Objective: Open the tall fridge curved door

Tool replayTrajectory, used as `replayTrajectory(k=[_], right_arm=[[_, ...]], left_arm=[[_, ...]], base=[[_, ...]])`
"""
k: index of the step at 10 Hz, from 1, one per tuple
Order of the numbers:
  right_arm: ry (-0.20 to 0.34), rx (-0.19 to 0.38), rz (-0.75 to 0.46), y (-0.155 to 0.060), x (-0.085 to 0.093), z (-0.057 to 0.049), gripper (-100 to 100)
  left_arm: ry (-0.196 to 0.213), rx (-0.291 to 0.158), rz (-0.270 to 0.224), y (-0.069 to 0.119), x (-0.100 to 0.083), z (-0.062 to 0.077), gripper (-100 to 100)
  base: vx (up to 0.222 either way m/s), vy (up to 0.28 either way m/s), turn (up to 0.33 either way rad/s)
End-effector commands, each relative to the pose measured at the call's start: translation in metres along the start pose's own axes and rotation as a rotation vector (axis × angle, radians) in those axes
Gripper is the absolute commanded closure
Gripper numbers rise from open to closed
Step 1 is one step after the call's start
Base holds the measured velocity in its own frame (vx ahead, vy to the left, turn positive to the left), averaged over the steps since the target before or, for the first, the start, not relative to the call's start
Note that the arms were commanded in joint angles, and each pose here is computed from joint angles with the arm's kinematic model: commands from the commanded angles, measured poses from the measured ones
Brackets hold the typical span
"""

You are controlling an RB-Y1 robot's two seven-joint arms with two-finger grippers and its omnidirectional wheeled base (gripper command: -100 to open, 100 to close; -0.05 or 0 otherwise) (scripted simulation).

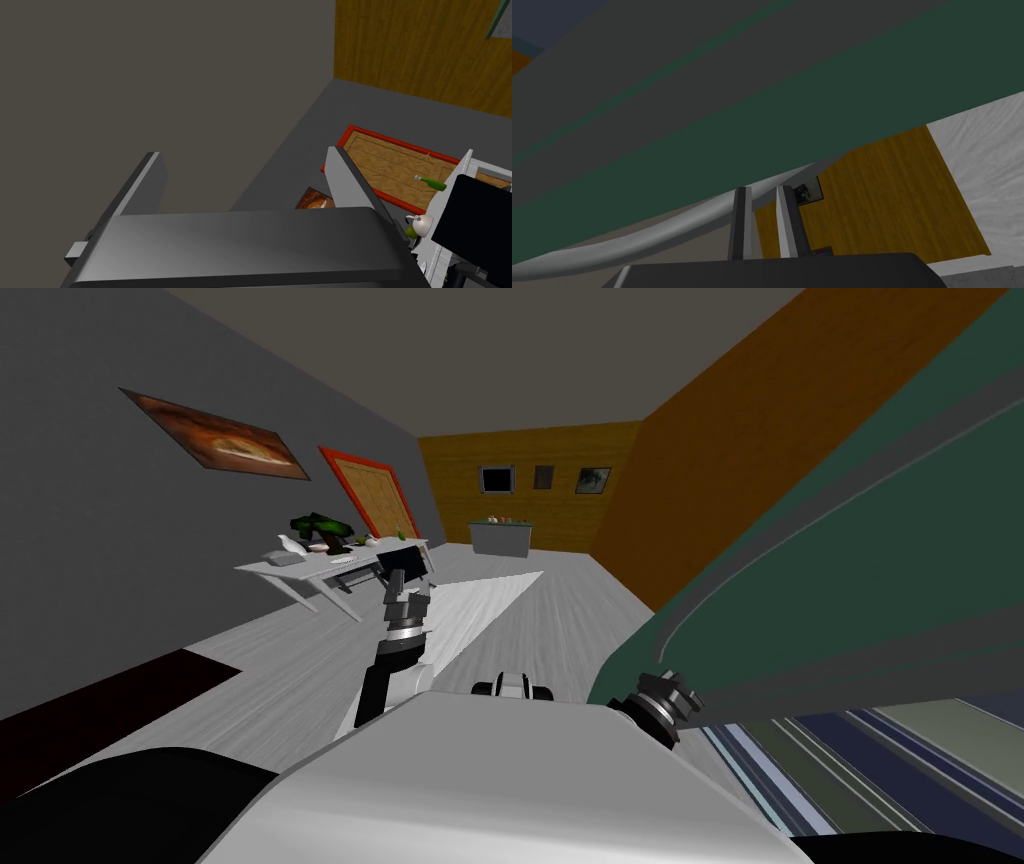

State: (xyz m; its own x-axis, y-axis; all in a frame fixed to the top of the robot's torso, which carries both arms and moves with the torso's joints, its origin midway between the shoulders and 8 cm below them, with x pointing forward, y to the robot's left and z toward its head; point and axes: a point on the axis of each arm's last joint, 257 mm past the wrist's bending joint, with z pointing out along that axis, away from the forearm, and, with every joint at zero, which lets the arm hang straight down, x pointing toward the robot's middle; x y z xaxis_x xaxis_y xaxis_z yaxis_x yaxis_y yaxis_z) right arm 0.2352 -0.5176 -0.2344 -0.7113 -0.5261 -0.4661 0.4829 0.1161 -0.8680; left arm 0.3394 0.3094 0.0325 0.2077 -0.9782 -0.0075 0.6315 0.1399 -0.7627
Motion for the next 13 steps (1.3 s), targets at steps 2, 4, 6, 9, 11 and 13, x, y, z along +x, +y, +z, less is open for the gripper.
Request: replayTrajectory(k=[2, 4, 6, 9, 11, 13], right_arm=[[0.047, 0.035, -0.01, -0.011, 0.015, 0.007, 100], [0.071, 0.05, -0.014, -0.015, 0.023, 0.009, 100], [0.095, 0.064, -0.019, -0.019, 0.031, 0.01, 100], [0.119, 0.078, -0.024, -0.023, 0.039, 0.012, 100], [0.144, 0.092, -0.028, -0.028, 0.046, 0.013, 100], [0.149, 0.08, -0.029, -0.033, 0.046, 0.016, -100]], left_arm=[[0.0, 0.0, 0.0, 0.0, 0.0, 0.0, 0], [0.0, 0.0, 0.0, 0.0, 0.0, 0.0, 0], [0.0, 0.0, 0.0, 0.0, 0.0, 0.0, 0], [0.0, 0.0, 0.0, 0.0, 0.0, 0.0, 0], [0.0, 0.0, 0.0, 0.0, 0.0, 0.0, 0], [0.0, 0.0, 0.0, 0.0, 0.0, 0.0, 0]], base=[[0.244, 0.124, -0.056], [0.244, 0.143, -0.057], [0.257, 0.114, -0.06], [0.229, 0.116, -0.051], [0.249, 0.128, -0.057], [0.198, 0.125, -0.097]])
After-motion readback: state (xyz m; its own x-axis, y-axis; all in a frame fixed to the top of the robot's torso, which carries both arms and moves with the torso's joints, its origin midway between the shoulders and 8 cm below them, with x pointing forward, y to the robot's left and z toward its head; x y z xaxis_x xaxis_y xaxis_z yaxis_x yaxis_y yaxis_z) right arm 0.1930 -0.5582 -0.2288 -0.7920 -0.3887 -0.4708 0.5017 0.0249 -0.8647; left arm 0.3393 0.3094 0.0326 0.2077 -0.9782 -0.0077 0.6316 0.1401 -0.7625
